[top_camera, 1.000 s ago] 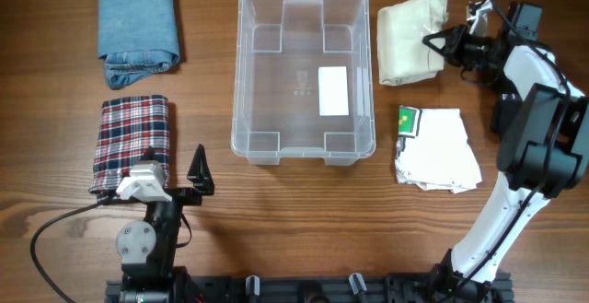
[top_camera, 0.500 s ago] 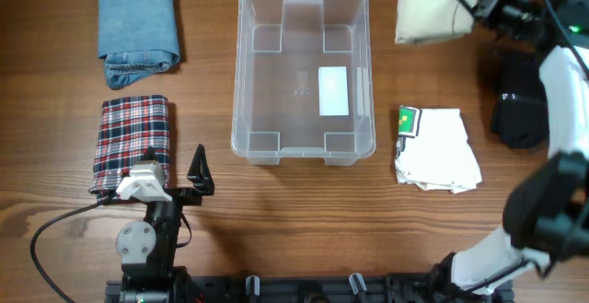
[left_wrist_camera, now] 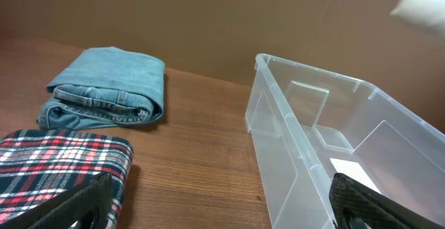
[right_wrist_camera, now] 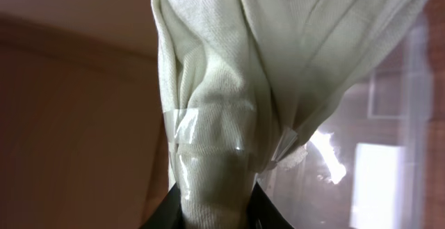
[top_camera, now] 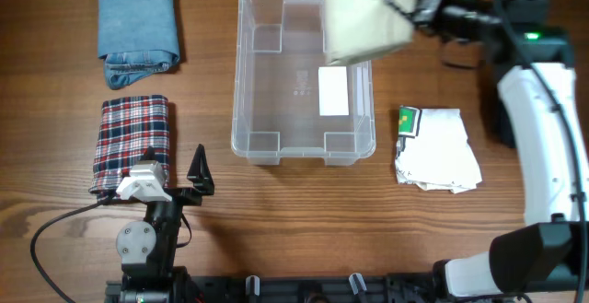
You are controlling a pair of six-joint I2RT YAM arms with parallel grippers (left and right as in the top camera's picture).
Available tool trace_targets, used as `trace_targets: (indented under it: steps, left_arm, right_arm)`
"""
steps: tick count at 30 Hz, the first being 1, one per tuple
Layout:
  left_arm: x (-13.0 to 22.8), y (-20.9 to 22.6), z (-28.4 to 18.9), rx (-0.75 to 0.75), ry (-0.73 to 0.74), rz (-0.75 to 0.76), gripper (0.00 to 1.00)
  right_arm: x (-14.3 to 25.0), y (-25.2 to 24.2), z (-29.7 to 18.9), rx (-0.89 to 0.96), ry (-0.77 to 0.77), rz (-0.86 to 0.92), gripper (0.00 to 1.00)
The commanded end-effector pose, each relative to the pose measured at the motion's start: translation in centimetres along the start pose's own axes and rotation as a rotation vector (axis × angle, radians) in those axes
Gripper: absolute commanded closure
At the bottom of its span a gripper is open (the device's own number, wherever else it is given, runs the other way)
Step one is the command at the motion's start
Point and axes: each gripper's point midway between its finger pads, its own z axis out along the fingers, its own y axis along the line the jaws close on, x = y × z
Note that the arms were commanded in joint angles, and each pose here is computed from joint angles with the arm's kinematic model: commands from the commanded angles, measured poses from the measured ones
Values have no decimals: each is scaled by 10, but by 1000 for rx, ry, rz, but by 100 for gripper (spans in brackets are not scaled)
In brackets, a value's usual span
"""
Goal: Pack container
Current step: 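Lift the cream cloth and carry it left over the bin, then lower the cream cloth into the bin's upper left and release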
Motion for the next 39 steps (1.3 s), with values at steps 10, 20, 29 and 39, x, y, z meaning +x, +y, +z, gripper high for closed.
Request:
trace_targets:
  steps: [10,20,29,39]
  left_arm:
    - [2,0,0,7,2,13,0]
    - [2,0,0,7,2,13,0]
    - [2,0,0,7,2,13,0]
    - [2,0,0,7,2,13,0]
  right_arm:
    - [39,14,104,162,-20,-4,96]
    - [80,-21,168,196,101,11,96]
    - [93,-48,201,237,105,34,96]
    - [83,-61,208,280,43,19,95]
